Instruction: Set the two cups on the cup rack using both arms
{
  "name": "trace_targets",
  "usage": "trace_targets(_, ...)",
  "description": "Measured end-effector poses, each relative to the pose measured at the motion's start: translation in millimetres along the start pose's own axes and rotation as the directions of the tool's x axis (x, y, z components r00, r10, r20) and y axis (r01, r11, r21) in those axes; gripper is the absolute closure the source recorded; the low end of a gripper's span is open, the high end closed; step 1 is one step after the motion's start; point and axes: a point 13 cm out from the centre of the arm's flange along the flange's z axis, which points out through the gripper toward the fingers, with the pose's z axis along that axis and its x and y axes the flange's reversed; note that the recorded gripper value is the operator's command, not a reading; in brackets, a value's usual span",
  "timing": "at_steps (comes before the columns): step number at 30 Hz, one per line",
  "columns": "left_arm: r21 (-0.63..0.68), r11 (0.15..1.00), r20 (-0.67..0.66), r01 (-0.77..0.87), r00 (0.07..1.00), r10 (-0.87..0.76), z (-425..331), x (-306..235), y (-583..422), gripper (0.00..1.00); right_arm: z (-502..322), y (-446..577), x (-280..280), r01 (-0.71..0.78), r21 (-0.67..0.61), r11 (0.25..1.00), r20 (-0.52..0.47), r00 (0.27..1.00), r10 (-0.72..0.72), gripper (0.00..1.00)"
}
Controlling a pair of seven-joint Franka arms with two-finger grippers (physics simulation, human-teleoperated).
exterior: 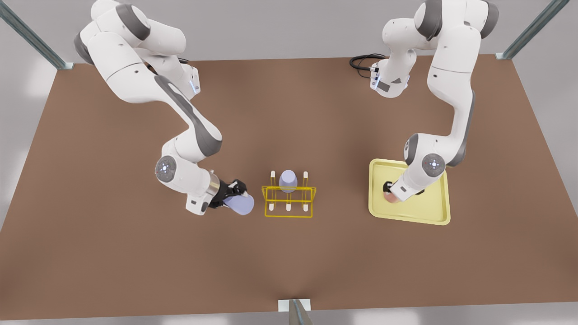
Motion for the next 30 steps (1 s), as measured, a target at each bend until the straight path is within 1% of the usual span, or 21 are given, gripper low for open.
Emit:
trace_targets(7,0.006,1.0,-0.016,-0.009,1.0,0.009,-51,-18,-20,0.19,10,18,-31,-0.051,-0.073,0.996,0.027,0.998,0.053,0.16)
trace_targets(10,0.026,1.0,-0.016,0.013,1.0,-0.013,-68,-28,-33,0.19,11,26,-39,-0.071,-0.106,0.992,0.033,0.997,0.075,0.16)
trace_targets(14,0.072,0.997,0.001,0.012,1.0,-0.012,-104,-63,-80,0.19,15,41,-42,-0.097,-0.153,0.983,0.026,0.994,0.103,0.16)
trace_targets(19,0.099,0.994,-0.035,0.043,0.999,-0.04,-124,-63,-135,0.19,33,47,-37,-0.122,-0.177,0.977,0.0,0.992,0.124,0.16)
trace_targets(22,0.128,0.988,-0.041,0.082,0.996,-0.077,-139,-73,-169,0.19,41,56,-38,-0.128,-0.199,0.972,-0.008,0.992,0.129,0.16)
trace_targets(23,0.14,0.986,-0.046,0.093,0.995,-0.088,-143,-76,-182,0.19,42,58,-39,-0.131,-0.205,0.97,-0.009,0.991,0.132,0.15)
trace_targets(24,0.149,0.984,-0.053,0.101,0.994,-0.095,-144,-77,-198,0.19,42,60,-40,-0.132,-0.21,0.969,-0.008,0.991,0.133,0.09)
trace_targets(25,0.155,0.981,-0.058,0.113,0.993,-0.106,-145,-79,-211,0.19,43,61,-40,-0.134,-0.212,0.968,-0.008,0.991,0.135,0.0)
trace_targets(30,0.182,0.958,-0.061,0.222,0.975,-0.214,-145,-107,-234,0.19,39,68,-48,-0.134,-0.222,0.966,0.004,0.99,0.138,0.0)
